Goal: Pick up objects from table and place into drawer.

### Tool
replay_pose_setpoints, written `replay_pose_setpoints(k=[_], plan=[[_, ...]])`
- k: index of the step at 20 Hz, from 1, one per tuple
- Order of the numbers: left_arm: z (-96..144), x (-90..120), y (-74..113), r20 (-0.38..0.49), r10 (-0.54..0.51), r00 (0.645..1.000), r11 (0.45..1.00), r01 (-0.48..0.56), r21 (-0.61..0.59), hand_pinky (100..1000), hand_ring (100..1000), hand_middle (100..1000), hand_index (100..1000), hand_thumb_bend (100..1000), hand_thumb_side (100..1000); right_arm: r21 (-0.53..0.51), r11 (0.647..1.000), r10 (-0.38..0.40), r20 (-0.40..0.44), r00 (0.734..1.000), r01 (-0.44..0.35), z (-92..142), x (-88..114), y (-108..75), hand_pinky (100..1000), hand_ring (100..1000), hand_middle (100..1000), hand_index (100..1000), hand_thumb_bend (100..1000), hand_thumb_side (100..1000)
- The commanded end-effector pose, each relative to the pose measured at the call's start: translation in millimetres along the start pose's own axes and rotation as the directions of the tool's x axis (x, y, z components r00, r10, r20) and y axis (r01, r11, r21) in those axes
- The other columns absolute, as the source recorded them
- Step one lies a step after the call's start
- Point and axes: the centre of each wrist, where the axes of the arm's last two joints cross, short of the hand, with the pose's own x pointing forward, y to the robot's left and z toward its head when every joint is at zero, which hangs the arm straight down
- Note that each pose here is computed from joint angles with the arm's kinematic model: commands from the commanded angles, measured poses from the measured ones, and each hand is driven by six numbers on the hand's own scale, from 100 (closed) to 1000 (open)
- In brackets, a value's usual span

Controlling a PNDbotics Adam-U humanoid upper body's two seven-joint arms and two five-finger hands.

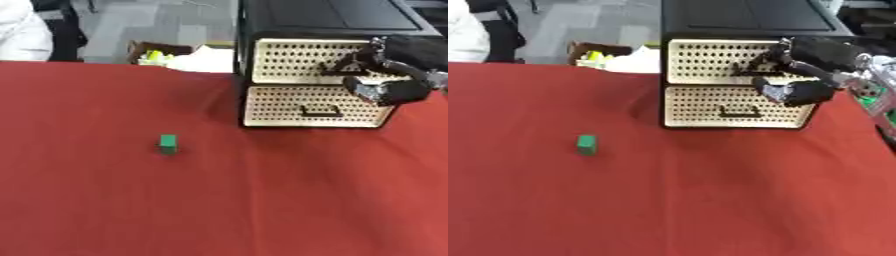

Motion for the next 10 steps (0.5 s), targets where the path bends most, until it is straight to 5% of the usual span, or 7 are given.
replay_pose_setpoints(k=[1,10], plan=[[-3.9,5.7,0.3,0.021,0.003,1.000,1.000,-0.003,-0.003,571,615,708,763,100,928,0.018,1.000,0.025,-0.003,1.000,-0.025,4.6,-2.3,-10.6,100,100,100,487,100,1000],[-3.5,5.6,1.1,0.017,0.002,1.000,1.000,-0.002,0.001,572,616,708,763,100,928,0.024,0.998,0.056,0.008,0.998,-0.057,5.2,7.4,-9.0,100,100,100,439,100,1000]])
